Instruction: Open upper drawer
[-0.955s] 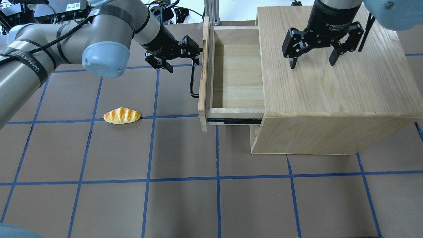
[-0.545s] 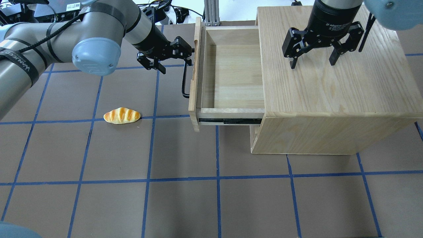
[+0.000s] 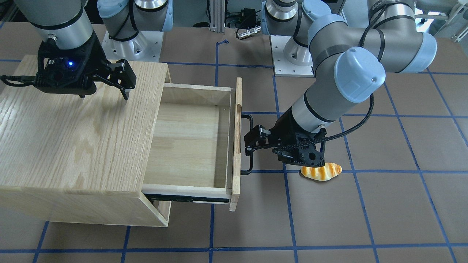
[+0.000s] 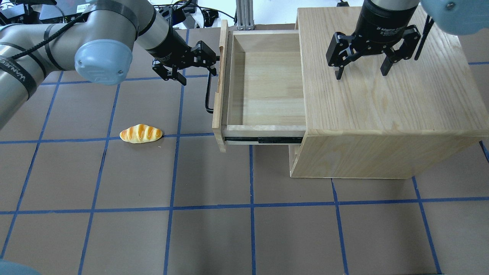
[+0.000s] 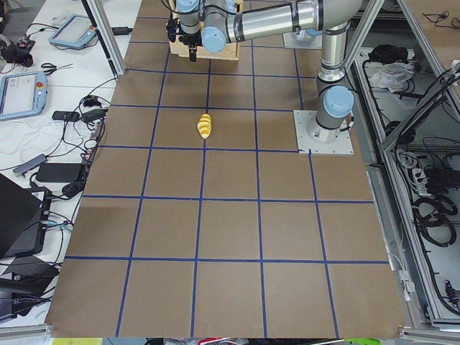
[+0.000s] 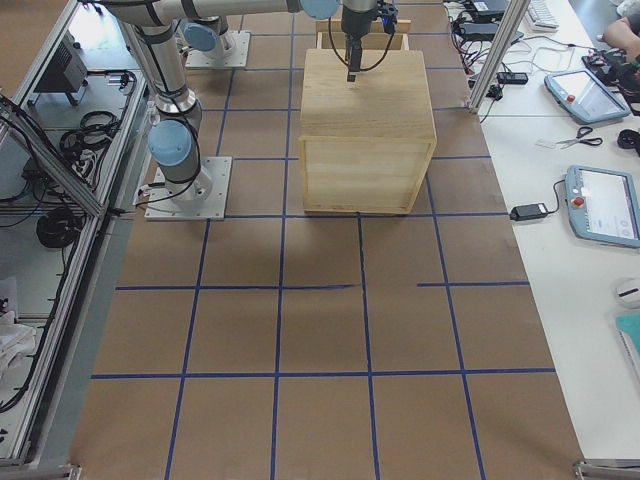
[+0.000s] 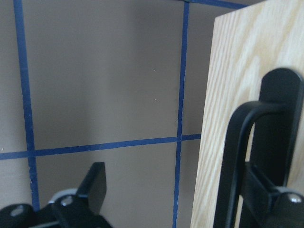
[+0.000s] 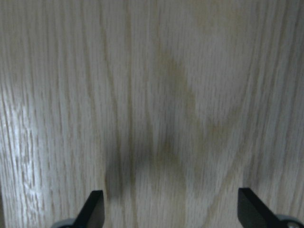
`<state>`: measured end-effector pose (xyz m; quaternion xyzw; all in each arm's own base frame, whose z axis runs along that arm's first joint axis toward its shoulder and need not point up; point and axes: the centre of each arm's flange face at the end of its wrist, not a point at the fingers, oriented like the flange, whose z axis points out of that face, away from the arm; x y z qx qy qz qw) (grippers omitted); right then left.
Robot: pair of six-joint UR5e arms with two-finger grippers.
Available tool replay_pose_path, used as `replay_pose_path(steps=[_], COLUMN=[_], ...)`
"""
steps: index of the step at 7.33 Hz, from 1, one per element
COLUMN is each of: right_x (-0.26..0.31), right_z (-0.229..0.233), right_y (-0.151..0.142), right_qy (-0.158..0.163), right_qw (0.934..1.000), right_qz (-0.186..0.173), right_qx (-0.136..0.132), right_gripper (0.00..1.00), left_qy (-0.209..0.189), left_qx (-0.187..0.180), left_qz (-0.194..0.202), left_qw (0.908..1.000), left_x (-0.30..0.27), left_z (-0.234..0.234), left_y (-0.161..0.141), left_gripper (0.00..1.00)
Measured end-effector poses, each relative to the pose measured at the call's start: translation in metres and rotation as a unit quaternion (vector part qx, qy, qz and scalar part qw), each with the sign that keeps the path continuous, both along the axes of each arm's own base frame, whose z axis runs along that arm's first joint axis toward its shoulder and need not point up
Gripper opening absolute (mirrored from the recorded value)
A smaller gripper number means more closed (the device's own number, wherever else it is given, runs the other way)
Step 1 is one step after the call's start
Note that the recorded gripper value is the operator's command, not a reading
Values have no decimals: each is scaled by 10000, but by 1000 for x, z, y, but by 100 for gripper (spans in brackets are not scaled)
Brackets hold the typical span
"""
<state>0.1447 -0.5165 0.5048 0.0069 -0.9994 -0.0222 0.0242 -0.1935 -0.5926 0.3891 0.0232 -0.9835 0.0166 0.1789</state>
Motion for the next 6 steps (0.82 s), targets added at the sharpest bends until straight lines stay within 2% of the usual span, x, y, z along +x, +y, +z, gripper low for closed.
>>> replay_pose_path(steps=[2,3,6], right_x=[0,0,0], right_z=[0,0,0], right_y=[0,0,0], right_qy=[0,0,0], right_qw=[10000,10000,10000], right_qz=[-3,-2,-7], right_qx=[0,1,1], right_gripper=[100,100,100], left_qy=[-52,-203,-1039], left_qx=[43,97,33], left_qz=[27,50,-166], left_qw=[10000,9997,9944], left_x=[2,8,35], left_z=[32,55,97], left_y=[14,24,50], left_gripper=[100,100,100])
